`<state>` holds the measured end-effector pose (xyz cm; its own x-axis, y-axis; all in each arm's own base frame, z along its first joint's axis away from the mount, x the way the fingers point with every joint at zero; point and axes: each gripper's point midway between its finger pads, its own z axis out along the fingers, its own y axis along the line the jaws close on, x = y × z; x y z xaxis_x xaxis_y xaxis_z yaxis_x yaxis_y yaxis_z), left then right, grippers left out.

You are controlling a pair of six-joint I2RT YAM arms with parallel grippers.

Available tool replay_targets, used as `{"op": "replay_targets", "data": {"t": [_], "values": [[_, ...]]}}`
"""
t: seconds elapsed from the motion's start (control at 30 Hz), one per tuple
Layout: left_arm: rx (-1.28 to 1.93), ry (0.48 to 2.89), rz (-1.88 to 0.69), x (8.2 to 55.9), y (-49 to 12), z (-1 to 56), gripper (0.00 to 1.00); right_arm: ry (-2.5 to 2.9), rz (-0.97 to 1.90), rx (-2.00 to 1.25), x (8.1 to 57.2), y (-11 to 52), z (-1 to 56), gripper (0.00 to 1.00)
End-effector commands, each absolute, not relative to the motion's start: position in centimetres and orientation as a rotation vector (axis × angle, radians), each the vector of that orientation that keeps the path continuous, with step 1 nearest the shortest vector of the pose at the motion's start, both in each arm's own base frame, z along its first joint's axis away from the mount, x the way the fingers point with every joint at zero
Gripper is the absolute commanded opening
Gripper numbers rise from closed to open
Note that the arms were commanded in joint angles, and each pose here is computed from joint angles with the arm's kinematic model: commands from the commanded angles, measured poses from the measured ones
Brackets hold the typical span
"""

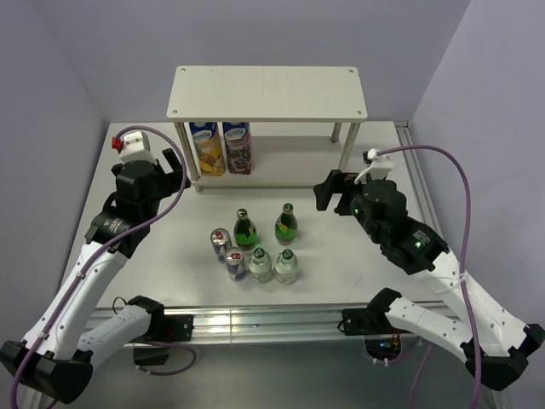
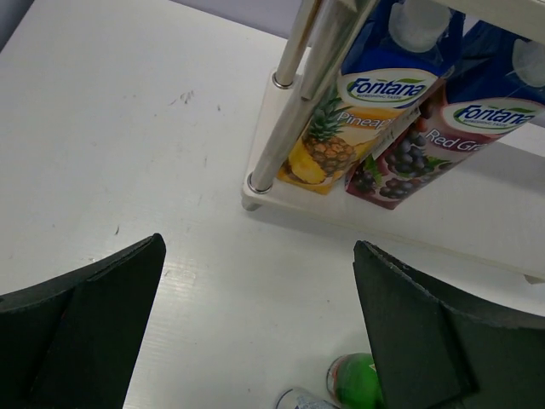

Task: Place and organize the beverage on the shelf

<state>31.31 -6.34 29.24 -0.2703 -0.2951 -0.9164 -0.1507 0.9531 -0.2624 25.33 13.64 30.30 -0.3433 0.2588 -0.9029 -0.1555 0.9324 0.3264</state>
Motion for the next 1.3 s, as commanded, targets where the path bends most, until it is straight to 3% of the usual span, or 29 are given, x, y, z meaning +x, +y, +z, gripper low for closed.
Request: {"op": "replay_targets", "data": {"t": [0.0,0.4,0.63,1.07,1.13,1.23,1.27], "values": [[-0.332,1.823,-0.096,31.0,-5.4,29.8,0.99,1.901,0.404,0.062,25.2,14.8,28.7,1.00],[-0.235,1.877,-0.132,30.9,-6.7,28.4,0.99,1.961,0.442,-0.061,23.1,21.9,22.9,0.95],[-0.224,1.857,-0.145,30.7,-6.7,28.7,0.99,1.970,0.314,-0.002,24.7,22.2,19.0,0.93],[-0.218,1.867,-0.144,30.8,-6.9,28.3,0.96,1.829,0.184,0.058,28.4,23.2,17.2,0.90],[-0.219,1.863,-0.146,30.7,-6.8,28.4,0.96,1.810,0.163,0.067,28.9,23.3,17.1,0.87],[-0.217,1.867,-0.145,30.8,-6.9,28.2,0.95,1.798,0.139,0.087,29.4,23.5,16.8,0.74],[-0.216,1.866,-0.145,30.8,-6.9,28.3,0.95,1.795,0.128,0.095,29.6,23.4,16.8,0.65]]}}
